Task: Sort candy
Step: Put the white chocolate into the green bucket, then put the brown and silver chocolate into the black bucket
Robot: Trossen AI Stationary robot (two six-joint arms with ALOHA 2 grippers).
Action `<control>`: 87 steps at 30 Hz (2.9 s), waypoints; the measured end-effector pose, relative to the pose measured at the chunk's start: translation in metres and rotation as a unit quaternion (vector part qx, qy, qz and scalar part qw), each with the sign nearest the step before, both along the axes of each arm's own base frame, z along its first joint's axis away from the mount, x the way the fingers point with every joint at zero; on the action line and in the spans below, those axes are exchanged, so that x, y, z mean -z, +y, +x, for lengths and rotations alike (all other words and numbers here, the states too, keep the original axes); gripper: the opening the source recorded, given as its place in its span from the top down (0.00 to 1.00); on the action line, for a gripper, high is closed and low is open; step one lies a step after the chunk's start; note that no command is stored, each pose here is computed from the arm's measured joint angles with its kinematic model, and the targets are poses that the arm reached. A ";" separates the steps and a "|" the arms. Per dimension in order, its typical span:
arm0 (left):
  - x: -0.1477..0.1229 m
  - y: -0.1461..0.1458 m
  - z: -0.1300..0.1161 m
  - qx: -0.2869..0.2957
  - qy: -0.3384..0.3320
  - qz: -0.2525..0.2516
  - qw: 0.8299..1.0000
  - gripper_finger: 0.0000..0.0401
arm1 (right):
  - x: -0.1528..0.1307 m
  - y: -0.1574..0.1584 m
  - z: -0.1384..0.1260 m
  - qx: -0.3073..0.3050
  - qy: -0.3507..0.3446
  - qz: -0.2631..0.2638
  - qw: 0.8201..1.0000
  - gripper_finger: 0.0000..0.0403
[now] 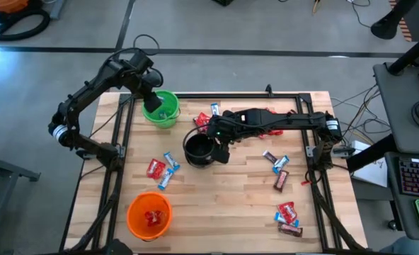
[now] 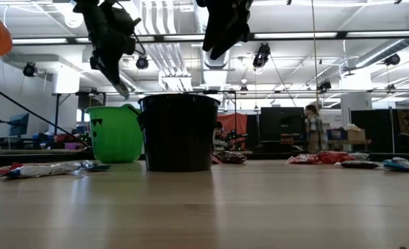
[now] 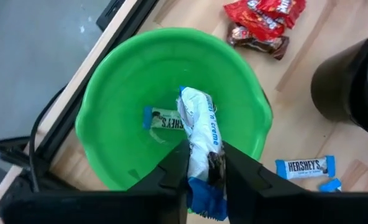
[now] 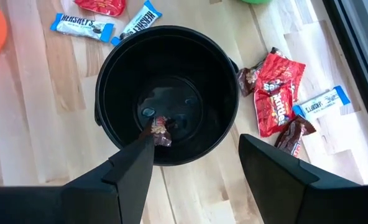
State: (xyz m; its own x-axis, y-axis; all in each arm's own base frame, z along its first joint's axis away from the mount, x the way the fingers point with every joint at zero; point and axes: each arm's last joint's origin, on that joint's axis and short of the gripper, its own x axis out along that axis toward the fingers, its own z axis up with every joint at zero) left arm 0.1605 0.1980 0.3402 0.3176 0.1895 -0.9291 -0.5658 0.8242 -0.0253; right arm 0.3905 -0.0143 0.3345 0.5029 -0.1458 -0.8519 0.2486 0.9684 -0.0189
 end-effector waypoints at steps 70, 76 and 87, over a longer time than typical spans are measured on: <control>0.001 -0.087 0.061 0.360 -0.009 -0.017 0.933 1.00 | 0.080 0.020 -0.092 0.369 0.237 0.044 0.898 0.43; 0.001 -0.087 0.061 0.360 -0.009 -0.016 0.933 1.00 | 0.073 0.019 -0.125 0.381 0.177 0.078 0.904 0.43; 0.001 -0.087 0.061 0.355 -0.009 -0.018 0.934 1.00 | 0.097 0.018 -0.159 0.383 0.144 0.109 0.906 0.43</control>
State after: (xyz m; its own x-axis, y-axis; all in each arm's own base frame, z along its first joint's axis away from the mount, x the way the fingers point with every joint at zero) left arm 0.2215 0.1114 0.3392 0.3677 -0.1067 -0.9238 0.1251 0.9900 -0.0646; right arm 0.2310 0.0040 0.2371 0.0768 -0.1700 -0.9824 0.8644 0.5025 -0.0194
